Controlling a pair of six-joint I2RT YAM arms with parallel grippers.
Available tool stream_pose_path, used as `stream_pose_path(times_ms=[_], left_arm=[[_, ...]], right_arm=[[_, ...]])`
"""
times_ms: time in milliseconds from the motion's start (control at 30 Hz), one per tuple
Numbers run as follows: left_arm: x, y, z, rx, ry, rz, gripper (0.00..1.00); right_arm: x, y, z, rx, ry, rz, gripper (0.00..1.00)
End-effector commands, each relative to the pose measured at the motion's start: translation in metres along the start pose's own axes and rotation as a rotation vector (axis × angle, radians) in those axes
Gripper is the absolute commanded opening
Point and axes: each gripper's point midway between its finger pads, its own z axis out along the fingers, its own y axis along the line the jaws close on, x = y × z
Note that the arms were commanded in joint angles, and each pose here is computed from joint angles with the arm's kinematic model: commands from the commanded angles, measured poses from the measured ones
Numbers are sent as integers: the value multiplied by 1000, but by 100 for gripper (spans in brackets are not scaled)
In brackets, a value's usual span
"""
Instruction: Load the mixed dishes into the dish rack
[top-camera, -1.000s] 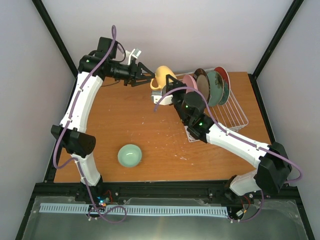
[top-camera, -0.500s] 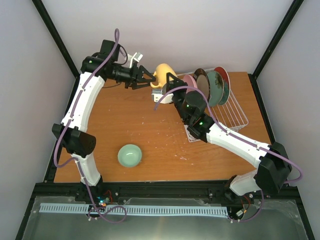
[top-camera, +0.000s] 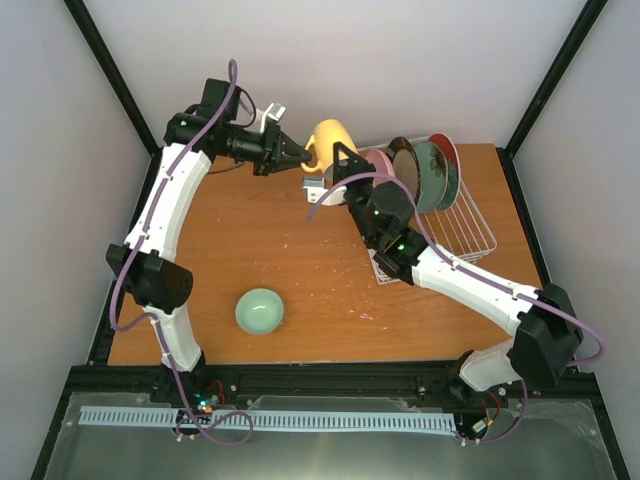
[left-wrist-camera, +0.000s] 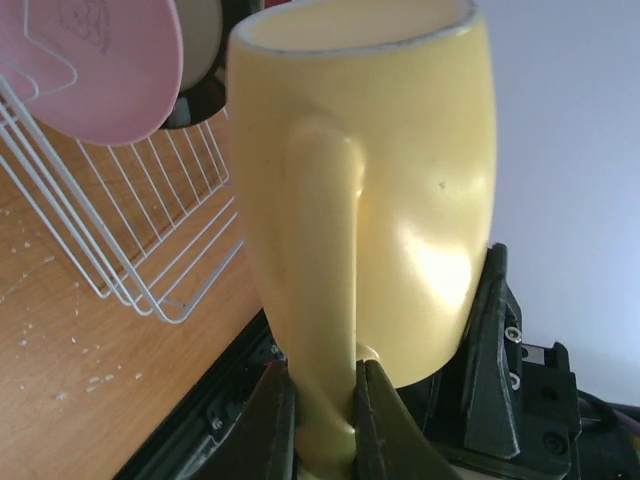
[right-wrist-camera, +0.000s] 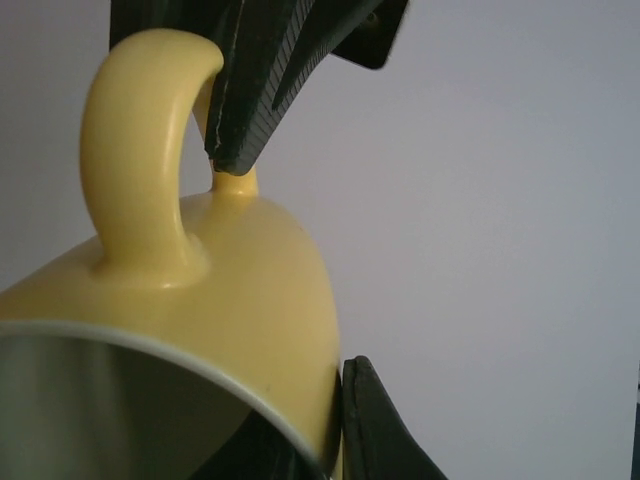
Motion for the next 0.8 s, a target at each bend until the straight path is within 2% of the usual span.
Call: stream_pose_path(times_ms=[0,167,233,267,333,367,533,600,767], left_arm=[[3,-24,6,98,32,103,1],[2,-32,4,113,20,139,1],[-1,-36,2,111,5,156,0],[-1,-37,1,111,2,162,1],[-4,-38,0,96,-14,178,1],[-7,-39,-2,87,-25,191,1],[-19,-45,-8,40,-89,254,1],[-26,-43,-11,13,-118,273,0],[-43,-37,-17,-60,-199,330,1]], right_arm=[[-2,-44,2,141,-11,92,3],[-2,-43,4,141,-5,99,4],[0,-41,4,140,1,104,10],[0,-41,4,139,5,106,18],[3,-40,3,141,16,115,46],[5,-41,2,144,23,119,52],[17,-42,-4,148,79,149,63],[24,-42,-10,142,108,169,70],[34,-34,-35,61,159,263,69]])
